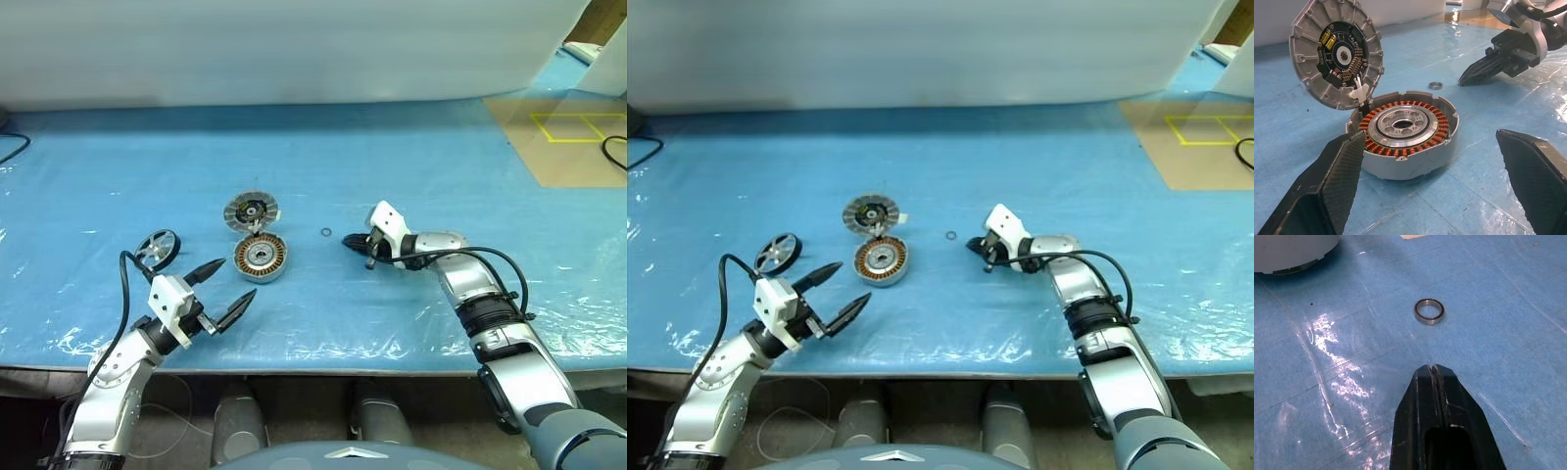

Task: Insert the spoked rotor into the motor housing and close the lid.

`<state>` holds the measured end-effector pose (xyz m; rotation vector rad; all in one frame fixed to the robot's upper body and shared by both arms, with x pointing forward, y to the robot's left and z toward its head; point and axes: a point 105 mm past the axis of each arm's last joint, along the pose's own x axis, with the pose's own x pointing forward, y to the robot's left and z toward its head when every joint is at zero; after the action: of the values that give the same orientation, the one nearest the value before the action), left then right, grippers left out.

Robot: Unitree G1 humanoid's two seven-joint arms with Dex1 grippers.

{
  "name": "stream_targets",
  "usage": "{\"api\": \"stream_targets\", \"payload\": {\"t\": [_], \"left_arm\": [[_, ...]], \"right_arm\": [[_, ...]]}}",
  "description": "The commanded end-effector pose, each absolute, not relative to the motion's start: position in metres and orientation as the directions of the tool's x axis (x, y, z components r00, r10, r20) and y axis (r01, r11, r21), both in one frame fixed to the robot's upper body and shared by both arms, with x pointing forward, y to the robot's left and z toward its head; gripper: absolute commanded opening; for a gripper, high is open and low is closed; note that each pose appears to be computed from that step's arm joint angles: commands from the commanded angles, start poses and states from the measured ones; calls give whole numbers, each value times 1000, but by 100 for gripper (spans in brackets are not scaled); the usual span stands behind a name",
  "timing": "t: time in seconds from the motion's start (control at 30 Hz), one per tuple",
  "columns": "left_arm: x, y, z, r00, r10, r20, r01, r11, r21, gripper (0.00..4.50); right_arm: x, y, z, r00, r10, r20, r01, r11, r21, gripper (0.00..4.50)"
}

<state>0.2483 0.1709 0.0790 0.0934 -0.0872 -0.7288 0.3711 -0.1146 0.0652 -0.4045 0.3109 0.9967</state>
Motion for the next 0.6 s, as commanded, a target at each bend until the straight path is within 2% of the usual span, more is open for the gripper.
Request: {"api": "stream_targets", "payload": {"t": [0.03,0.23,0.33,0.47,0.6], "left_arm": [[249,174,86,743,-665,69,655,745,127,450],[250,173,86,743,-665,69,655,745,126,450],[250,173,86,742,-667,70,656,744,126,450],[251,173,85,740,-669,69,658,742,126,450],[252,172,84,739,-670,68,660,741,124,450]], "right_arm": [[368,-114,56,500,735,-459,-861,478,-172,2],[372,-108,68,511,752,-417,-857,482,-181,2],[375,-99,77,514,767,-384,-856,483,-183,63],[377,-87,82,502,783,-367,-864,470,-180,188],[380,-76,84,500,787,-361,-866,466,-182,188]]}}
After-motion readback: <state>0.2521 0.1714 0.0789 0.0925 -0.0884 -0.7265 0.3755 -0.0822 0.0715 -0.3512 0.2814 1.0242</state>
